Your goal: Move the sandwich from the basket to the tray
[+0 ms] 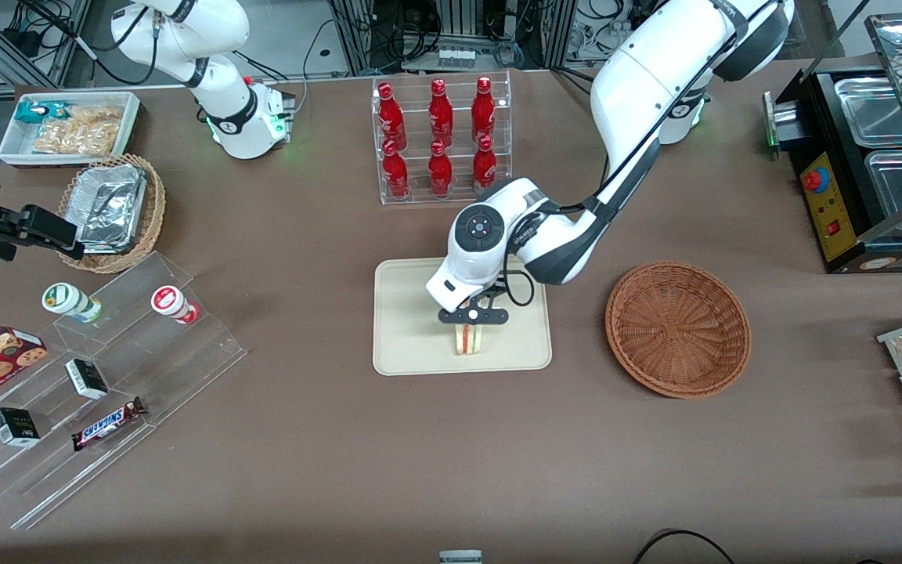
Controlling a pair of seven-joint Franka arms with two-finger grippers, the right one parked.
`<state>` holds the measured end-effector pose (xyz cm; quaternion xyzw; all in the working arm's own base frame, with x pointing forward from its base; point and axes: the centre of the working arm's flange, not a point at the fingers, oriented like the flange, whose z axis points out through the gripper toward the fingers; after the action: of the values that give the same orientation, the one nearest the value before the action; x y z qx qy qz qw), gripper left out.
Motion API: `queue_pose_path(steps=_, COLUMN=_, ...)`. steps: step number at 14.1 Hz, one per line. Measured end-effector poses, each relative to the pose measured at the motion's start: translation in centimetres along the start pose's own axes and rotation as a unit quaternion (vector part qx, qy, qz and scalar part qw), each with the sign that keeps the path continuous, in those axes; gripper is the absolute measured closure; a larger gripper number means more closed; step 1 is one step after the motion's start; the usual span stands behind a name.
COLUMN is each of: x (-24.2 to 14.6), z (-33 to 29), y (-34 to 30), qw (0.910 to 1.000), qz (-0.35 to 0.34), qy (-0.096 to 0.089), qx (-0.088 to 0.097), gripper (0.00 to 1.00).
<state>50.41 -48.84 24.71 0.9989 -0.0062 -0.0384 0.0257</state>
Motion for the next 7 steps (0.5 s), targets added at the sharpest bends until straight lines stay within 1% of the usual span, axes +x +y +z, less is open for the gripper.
queue_pose_path(steps=1, x=0.0, z=0.1, y=0.0, qw=1.0000, qz=-0.002, qy=0.000, qx=0.000, gripper=0.62)
queue_pose_path(steps=5, x=0.4, z=-0.2, y=0.1, qw=0.9999, qz=-0.009, qy=0.005, qx=-0.002, gripper=0.24)
queue_pose_path(steps=6, x=0.8, z=-0.4, y=-0.2, qw=0.9999, qz=-0.011, qy=0.011, qx=0.001, gripper=0.12)
queue_pose_path(steps=7, x=1.5, z=-0.8, y=-0.7, qw=0.9997, qz=-0.014, qy=0.019, qx=0.003, gripper=0.03)
